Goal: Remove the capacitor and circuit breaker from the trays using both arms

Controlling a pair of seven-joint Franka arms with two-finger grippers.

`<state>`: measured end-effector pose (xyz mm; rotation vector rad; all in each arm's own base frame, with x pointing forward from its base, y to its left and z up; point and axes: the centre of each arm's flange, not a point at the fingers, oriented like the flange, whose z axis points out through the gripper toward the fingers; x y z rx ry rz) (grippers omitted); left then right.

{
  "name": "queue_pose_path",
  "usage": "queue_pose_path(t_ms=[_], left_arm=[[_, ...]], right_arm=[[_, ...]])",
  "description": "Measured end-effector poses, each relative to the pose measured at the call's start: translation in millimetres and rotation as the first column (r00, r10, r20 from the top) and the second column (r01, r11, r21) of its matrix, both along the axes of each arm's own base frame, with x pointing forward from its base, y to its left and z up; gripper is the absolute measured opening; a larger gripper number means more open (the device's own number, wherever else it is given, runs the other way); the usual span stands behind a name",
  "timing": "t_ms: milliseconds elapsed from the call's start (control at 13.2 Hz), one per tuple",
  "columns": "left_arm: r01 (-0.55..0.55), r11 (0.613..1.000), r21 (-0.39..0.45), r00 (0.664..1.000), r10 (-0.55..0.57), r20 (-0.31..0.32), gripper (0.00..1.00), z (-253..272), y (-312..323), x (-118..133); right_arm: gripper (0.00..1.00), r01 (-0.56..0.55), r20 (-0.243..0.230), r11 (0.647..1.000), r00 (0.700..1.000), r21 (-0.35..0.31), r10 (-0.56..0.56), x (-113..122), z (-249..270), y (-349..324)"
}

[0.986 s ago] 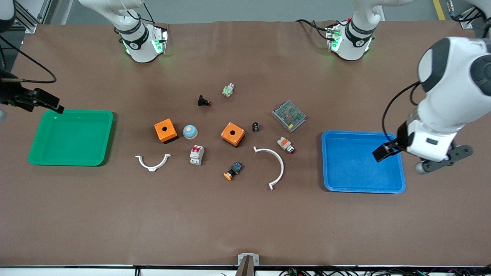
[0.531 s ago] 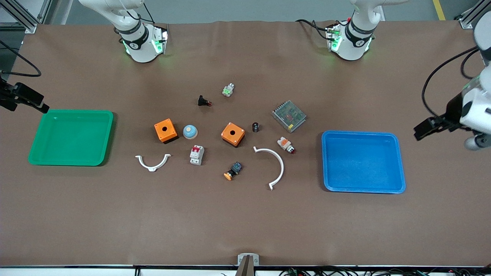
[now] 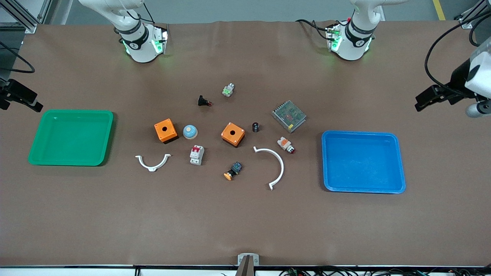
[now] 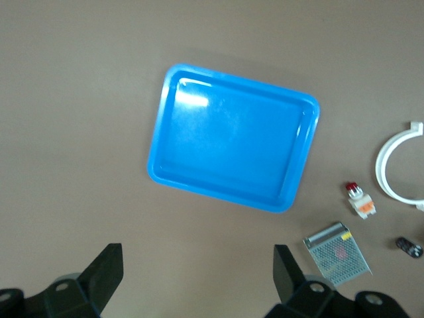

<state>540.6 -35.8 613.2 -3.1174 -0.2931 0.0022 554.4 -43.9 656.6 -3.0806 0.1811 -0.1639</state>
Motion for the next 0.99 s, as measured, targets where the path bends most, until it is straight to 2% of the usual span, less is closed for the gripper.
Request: queue_pose_path(t_ms=[228,455,986], left_arm=[[0.014,1.0,-0.01,1.0,-0.015,-0.007,1.0,0.8,-9.9,-23.8],[0.035,0.999,-0.008,0.999,-0.035,0.007,1.0,7.6,-20.4,-32.4],[0.126,0.992,-0.004,0.992,-0.126,0.014,1.0,5.9,-13.6,-14.0]], right_arm=[[1.0,0.001,0.012,1.0,1.0,-0.002,-0.001,-0.1,5.8,-0.5],[1.0,0.002,0.015,1.0,1.0,-0.003,-0.001,-0.1,7.4,-0.7],[1.0,-0.001,0.022,1.0,1.0,-0.004,0.002,0.1,10.5,0.9]])
